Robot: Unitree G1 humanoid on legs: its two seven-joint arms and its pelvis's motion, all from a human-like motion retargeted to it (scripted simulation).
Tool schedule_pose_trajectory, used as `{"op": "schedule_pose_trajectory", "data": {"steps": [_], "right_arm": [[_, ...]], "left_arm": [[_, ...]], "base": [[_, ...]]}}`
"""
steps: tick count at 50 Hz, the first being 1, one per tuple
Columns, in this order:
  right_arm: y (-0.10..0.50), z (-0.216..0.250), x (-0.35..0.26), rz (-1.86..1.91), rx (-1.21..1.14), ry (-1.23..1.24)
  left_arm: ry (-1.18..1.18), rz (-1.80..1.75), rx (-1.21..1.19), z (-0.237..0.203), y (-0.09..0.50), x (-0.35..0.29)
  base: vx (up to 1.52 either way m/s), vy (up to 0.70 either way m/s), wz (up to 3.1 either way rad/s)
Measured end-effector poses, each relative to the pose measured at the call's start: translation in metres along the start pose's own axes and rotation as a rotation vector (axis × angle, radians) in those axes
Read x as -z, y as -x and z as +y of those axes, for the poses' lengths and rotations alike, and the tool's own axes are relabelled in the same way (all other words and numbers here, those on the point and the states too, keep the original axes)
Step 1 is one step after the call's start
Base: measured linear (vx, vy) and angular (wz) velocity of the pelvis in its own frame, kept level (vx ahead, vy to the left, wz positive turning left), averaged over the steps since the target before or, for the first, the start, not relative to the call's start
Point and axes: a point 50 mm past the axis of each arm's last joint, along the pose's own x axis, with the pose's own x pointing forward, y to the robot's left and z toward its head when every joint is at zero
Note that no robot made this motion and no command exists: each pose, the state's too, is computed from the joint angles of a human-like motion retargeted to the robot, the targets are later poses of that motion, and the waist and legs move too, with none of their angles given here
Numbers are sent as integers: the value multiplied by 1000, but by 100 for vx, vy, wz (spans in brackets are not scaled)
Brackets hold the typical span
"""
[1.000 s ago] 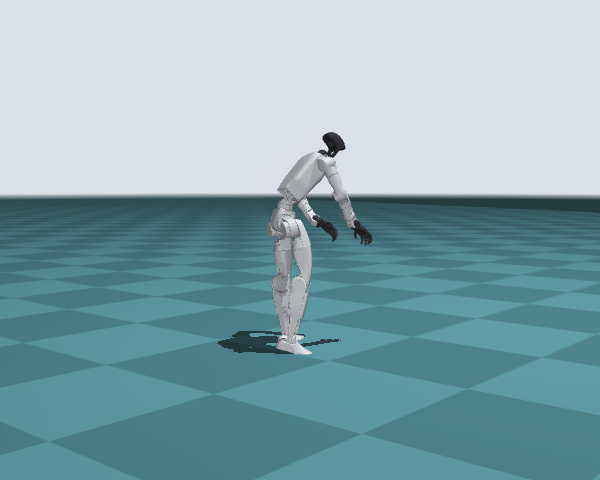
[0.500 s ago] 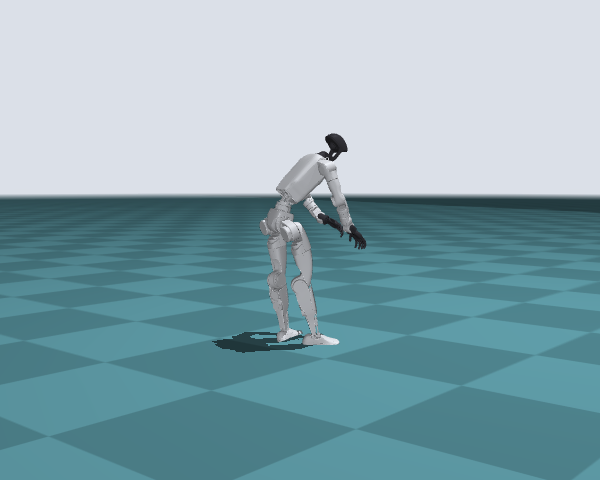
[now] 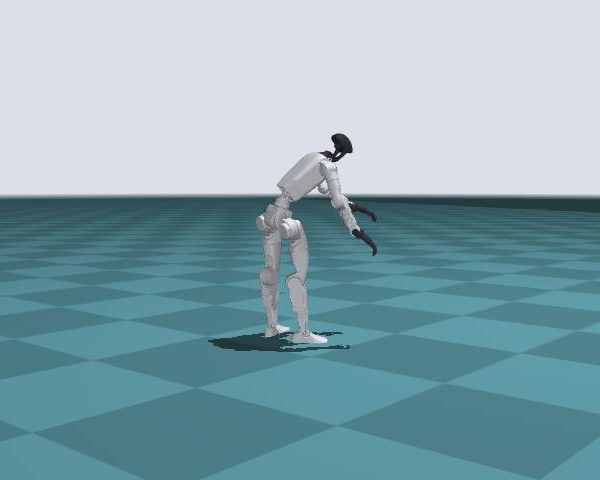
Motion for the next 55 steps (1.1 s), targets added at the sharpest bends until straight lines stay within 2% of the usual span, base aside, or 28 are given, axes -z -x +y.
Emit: {"op": "schedule_pose_trajectory", "data": {"steps": [4,7,9,11,15,18,20,24,27,30,35,38,41,44,47,50,55], "right_arm": [[-3,-4,-13,-37,32,-38],[-5,-7,-29,-91,70,-61],[-5,-8,-37,-117,81,-64],[-5,-6,-43,-132,64,-52],[-5,-1,-48,-136,11,8],[-3,3,-42,-137,-14,87],[-2,5,-38,-148,-19,125],[5,14,-35,-191,-28,165],[11,22,-35,-238,-33,220],[17,26,-33,-285,-20,266],[28,33,-16,-305,-25,316],[36,35,10,-277,-61,372],[48,51,28,-265,-128,452],[63,70,38,-239,-192,451],[78,91,38,-236,-276,439],[91,111,28,-259,-352,415],[103,131,-1,-313,-430,354]], "left_arm": [[-132,-767,7,7,10,-146],[-192,-1051,-108,22,29,-184],[-213,-971,-152,27,20,-167],[-183,-713,-101,24,2,-122],[67,22,30,13,-13,-7],[218,305,54,-8,0,26],[242,196,112,-30,5,3],[249,-353,226,-68,38,-95],[470,-584,262,-78,81,-143],[672,-564,266,-89,122,-146],[789,-28,367,-138,194,-67],[845,485,347,-164,248,-3],[854,1047,225,-173,324,57],[701,1532,87,-159,409,102],[439,1853,41,-126,482,127],[224,2004,82,-88,530,141],[172,2077,102,-58,556,149]], "base": [[10,-2,5],[9,-3,-31],[9,-1,-52],[10,1,-61],[12,2,-55],[15,1,-31],[12,-1,-12],[9,-3,0],[9,-2,7],[10,-1,10],[14,-5,12],[16,-15,-5],[18,-21,-16],[16,-20,-28],[15,-15,-43],[13,-9,-53],[7,-2,-51]]}}
